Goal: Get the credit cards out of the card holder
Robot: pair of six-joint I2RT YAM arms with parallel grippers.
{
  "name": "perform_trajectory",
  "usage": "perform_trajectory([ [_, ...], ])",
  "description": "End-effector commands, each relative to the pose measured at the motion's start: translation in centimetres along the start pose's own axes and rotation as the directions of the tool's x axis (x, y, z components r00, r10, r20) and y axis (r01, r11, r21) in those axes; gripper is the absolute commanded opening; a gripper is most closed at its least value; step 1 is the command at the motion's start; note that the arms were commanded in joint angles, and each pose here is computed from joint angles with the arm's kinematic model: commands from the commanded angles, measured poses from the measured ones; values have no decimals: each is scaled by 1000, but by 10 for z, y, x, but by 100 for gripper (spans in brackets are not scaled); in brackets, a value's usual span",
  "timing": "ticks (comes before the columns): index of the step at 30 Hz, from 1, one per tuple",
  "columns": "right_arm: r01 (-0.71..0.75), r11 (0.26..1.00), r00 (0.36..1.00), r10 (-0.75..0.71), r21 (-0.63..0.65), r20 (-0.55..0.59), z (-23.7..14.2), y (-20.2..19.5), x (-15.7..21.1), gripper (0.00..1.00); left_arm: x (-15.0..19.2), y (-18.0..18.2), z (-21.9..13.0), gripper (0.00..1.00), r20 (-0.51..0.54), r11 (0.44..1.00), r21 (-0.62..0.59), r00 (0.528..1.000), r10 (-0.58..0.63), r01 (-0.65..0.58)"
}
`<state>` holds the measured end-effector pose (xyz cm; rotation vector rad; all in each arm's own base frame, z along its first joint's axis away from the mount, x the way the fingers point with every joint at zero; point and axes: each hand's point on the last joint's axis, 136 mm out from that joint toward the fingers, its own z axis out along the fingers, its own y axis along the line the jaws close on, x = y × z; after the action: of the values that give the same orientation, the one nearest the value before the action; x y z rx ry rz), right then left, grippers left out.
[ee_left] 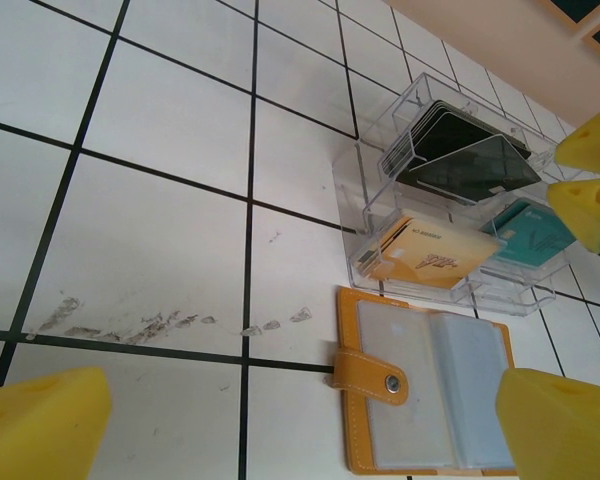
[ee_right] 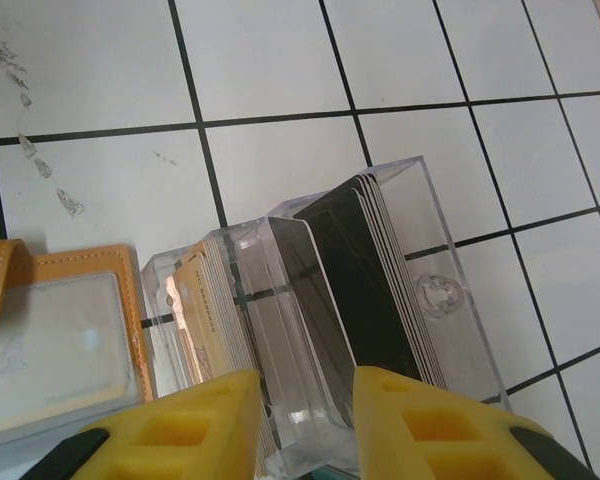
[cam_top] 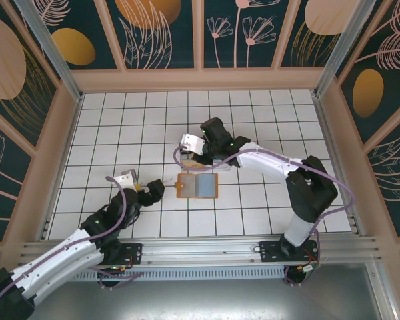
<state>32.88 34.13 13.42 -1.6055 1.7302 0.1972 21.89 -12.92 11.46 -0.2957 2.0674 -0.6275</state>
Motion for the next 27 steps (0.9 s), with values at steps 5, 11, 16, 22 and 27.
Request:
perform_trajectory([
  [5,35,999,998,-35,14,55,2,-10,-17,32,-12,-11,-2,99,27,1000,26,999,-18,18],
  [11,50,998,997,-52,37,49,6,-15,-16,32,-11,-11,-1,99,29,1000,27,999,-16,15],
  [16,106,993,994,-107,45,33,13,-16,-15,31,-11,-10,-1,99,26,1000,25,1000,-13,13],
  [22,154,986,988,-156,70,23,17,-19,-15,29,-10,-10,-1,99,27,1000,27,1000,-14,13],
  [27,180,981,984,-180,68,-6,23,-19,-11,27,-9,-9,-1,99,25,1000,26,1000,-10,9],
])
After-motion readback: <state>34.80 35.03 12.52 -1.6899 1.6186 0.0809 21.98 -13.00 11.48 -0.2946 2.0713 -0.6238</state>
